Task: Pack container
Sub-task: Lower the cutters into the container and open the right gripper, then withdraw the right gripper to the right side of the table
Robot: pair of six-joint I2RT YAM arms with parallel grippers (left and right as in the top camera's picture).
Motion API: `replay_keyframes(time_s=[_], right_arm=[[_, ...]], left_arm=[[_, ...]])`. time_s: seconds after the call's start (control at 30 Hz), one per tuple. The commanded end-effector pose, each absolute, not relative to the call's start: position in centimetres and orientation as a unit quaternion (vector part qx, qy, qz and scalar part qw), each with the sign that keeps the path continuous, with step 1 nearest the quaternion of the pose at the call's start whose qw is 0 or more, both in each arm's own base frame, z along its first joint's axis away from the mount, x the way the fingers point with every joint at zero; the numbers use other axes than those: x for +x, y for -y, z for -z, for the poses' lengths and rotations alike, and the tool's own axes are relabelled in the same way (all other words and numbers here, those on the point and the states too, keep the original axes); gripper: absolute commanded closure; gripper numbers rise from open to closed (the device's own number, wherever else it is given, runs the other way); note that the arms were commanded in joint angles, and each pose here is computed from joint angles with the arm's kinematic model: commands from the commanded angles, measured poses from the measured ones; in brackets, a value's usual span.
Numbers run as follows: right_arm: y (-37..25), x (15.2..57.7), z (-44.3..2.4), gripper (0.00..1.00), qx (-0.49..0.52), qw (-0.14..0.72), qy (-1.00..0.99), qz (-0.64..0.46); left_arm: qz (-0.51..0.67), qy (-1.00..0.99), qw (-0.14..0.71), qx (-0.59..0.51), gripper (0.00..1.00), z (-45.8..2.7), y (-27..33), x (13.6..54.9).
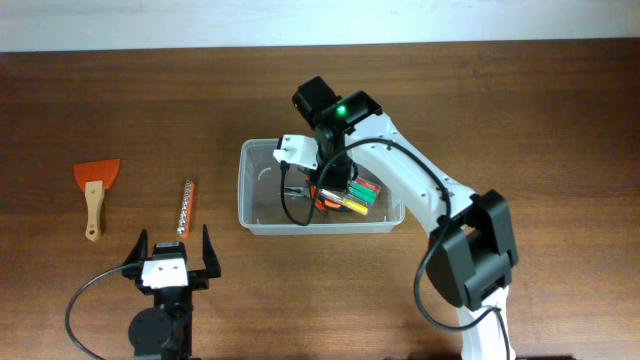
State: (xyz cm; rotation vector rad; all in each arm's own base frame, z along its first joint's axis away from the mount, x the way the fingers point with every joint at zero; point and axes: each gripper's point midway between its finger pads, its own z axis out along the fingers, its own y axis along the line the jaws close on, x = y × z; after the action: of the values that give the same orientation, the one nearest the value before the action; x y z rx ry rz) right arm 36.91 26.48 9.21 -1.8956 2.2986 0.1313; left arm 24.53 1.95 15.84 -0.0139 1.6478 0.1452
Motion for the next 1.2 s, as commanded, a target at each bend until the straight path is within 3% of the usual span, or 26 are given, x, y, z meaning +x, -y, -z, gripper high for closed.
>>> replay_keyframes(time_s=[0.0,0.77,1.0,1.17], right_arm=[[-26.7,36.7,-7.5,0.95,-0.626,0.062,-0.776,-0.057],[-24.9,38.9,-3.5,0.95,-0.544,0.040,-0.836,-0.062],[-24.8,38.9,-3.5,0.79,-0.537,0.040,-0.841,-0.062],[-24.9,39.0,-3.8,0.77,-0.525,0.041,-0.847,-0.064]], left_arm=[[-0.060,-0.732,0.678,-0.011,0.01,-15.8,-1.9,24.5],[-0.061,-0.732,0.678,-0.011,0.01,-15.8,-1.9,24.5],[-0.061,-0.732,0.678,-0.011,0.01,-15.8,-1.9,24.5],[-0.061,-0.732,0.678,-0.011,0.01,-15.8,-1.9,24.5]])
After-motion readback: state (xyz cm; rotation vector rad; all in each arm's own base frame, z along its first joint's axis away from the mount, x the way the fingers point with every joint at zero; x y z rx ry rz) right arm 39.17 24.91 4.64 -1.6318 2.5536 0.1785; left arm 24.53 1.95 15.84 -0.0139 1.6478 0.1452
